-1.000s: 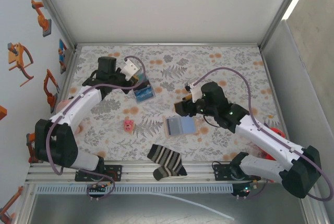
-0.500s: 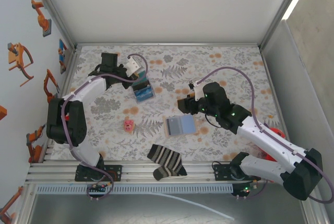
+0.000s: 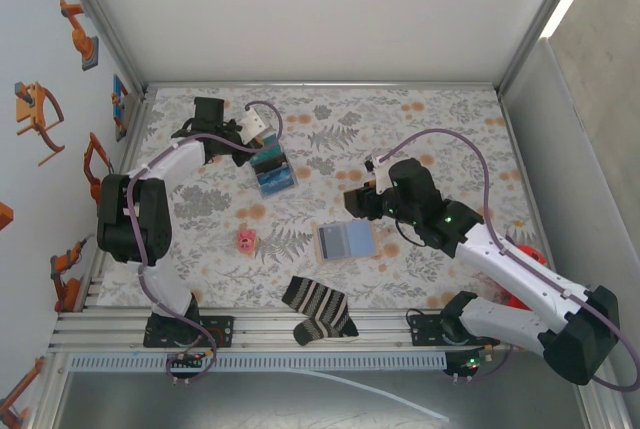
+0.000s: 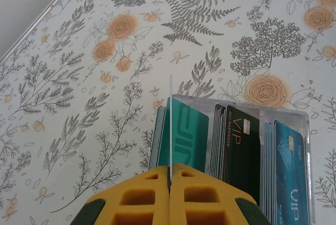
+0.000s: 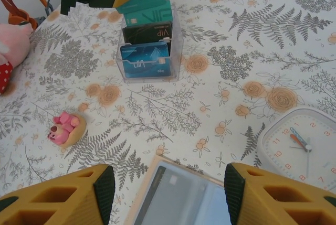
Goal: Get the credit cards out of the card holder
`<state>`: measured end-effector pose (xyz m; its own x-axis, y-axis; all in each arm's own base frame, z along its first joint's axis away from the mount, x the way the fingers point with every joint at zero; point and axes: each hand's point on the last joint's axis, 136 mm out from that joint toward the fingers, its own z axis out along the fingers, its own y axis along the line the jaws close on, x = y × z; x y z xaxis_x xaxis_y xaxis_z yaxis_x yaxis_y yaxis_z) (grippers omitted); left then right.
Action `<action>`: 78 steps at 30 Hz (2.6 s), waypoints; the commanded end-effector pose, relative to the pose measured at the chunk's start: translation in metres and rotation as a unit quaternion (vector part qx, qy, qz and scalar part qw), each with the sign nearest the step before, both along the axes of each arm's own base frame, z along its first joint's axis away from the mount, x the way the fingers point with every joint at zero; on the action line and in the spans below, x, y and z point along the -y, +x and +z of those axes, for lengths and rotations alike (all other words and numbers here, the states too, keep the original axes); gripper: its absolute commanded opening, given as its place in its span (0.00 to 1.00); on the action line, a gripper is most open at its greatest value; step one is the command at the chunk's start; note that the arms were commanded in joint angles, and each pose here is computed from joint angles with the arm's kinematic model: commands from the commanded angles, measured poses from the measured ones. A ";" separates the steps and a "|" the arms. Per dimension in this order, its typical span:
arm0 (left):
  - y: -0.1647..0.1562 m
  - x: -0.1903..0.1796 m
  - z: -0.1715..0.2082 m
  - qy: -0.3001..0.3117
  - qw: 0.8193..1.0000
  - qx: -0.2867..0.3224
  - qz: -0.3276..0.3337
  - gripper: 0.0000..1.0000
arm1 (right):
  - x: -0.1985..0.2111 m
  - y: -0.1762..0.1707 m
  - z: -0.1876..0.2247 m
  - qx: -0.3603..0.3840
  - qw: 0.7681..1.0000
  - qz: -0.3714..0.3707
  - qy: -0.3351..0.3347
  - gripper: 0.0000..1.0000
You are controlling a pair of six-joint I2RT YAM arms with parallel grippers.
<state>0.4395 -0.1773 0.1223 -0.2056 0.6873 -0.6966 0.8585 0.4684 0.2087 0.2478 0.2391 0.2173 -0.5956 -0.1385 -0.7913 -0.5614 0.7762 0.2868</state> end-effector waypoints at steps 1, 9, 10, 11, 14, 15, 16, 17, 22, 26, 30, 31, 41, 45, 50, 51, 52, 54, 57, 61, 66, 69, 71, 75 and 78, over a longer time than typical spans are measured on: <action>0.000 0.003 -0.003 -0.003 1.000 -0.008 -0.023 0.02 | 0.002 0.004 0.023 0.024 1.000 -0.010 0.010 0.58; 0.002 0.004 -0.009 -0.004 0.999 -0.028 -0.019 0.25 | 0.001 0.002 0.021 0.017 1.000 -0.007 0.007 0.58; 0.002 0.004 -0.008 -0.006 0.999 -0.029 -0.017 0.28 | 0.001 0.002 0.020 0.015 1.000 -0.007 0.006 0.58; 0.002 0.004 -0.006 -0.007 0.999 -0.028 -0.015 0.29 | 0.002 0.002 0.019 0.012 1.000 -0.008 0.005 0.58; 0.003 0.005 0.004 -0.014 1.000 -0.021 -0.011 0.32 | 0.002 0.002 0.015 0.004 1.000 -0.011 0.000 0.57; 0.003 0.005 0.009 -0.016 1.000 -0.016 -0.009 0.32 | 0.002 0.002 0.013 0.000 1.000 -0.012 -0.002 0.57; 0.003 0.004 0.013 -0.018 1.000 -0.013 -0.006 0.32 | 0.002 0.002 0.011 -0.004 1.000 -0.013 -0.004 0.56; 0.003 0.004 0.019 -0.022 1.000 -0.010 -0.002 0.33 | 0.003 0.003 0.009 -0.008 1.000 -0.016 -0.007 0.55; -0.005 0.005 0.050 -0.048 0.999 0.015 0.019 0.52 | 0.006 0.004 -0.012 -0.045 0.998 -0.038 -0.036 0.52; -0.021 0.000 0.076 -0.082 0.995 0.042 0.049 0.79 | 0.012 0.001 -0.033 -0.072 0.991 -0.064 -0.095 0.52; -0.045 -0.008 0.094 -0.126 0.986 0.059 0.095 0.97 | 0.010 -0.006 -0.044 -0.087 0.985 -0.071 -0.129 0.51; -0.051 -0.009 0.098 -0.139 0.983 0.064 0.104 0.97 | 0.008 -0.008 -0.046 -0.089 0.985 -0.070 -0.131 0.51; -0.103 -0.031 0.112 -0.229 0.937 0.079 0.253 0.97 | -0.025 -0.025 -0.073 -0.129 0.978 -0.050 -0.154 0.49; -0.113 -0.050 0.107 -0.250 0.912 0.070 0.317 0.97 | -0.039 -0.029 -0.085 -0.148 0.976 -0.038 -0.158 0.48; -0.123 -0.061 0.102 -0.284 0.889 0.057 0.355 0.97 | -0.051 -0.032 -0.105 -0.175 0.968 -0.031 -0.177 0.47; -0.125 -0.063 0.100 -0.286 0.886 0.054 0.360 0.97 | -0.051 -0.033 -0.108 -0.181 0.966 -0.032 -0.182 0.46; -0.125 -0.065 0.098 -0.286 0.883 0.050 0.369 0.97 | -0.052 -0.032 -0.111 -0.185 0.964 -0.034 -0.186 0.46; -0.126 -0.068 0.094 -0.283 0.880 0.046 0.377 0.97 | -0.050 -0.033 -0.118 -0.195 0.960 -0.038 -0.198 0.45; -0.126 -0.072 0.089 -0.280 0.874 0.040 0.394 0.97 | -0.046 -0.035 -0.126 -0.206 0.954 -0.045 -0.212 0.44; -0.125 -0.073 0.083 -0.280 0.870 0.030 0.405 0.97 | -0.043 -0.037 -0.138 -0.222 0.948 -0.057 -0.223 0.42; -0.125 -0.079 0.078 -0.273 0.864 0.025 0.423 0.97 | -0.043 -0.038 -0.151 -0.238 0.941 -0.066 -0.231 0.36; -0.125 -0.082 0.075 -0.267 0.862 0.024 0.431 0.97 | -0.044 -0.038 -0.156 -0.244 0.938 -0.068 -0.236 0.32; -0.126 -0.082 0.075 -0.266 0.861 0.023 0.432 0.97 | -0.044 -0.038 -0.157 -0.246 0.937 -0.068 -0.237 0.30; -0.126 -0.081 0.072 -0.264 0.863 0.017 0.431 0.97 | -0.048 -0.038 -0.161 -0.251 0.937 -0.062 -0.235 0.28; -0.126 -0.081 0.068 -0.261 0.863 0.011 0.433 0.97 | -0.058 -0.042 -0.165 -0.263 0.939 -0.046 -0.219 0.25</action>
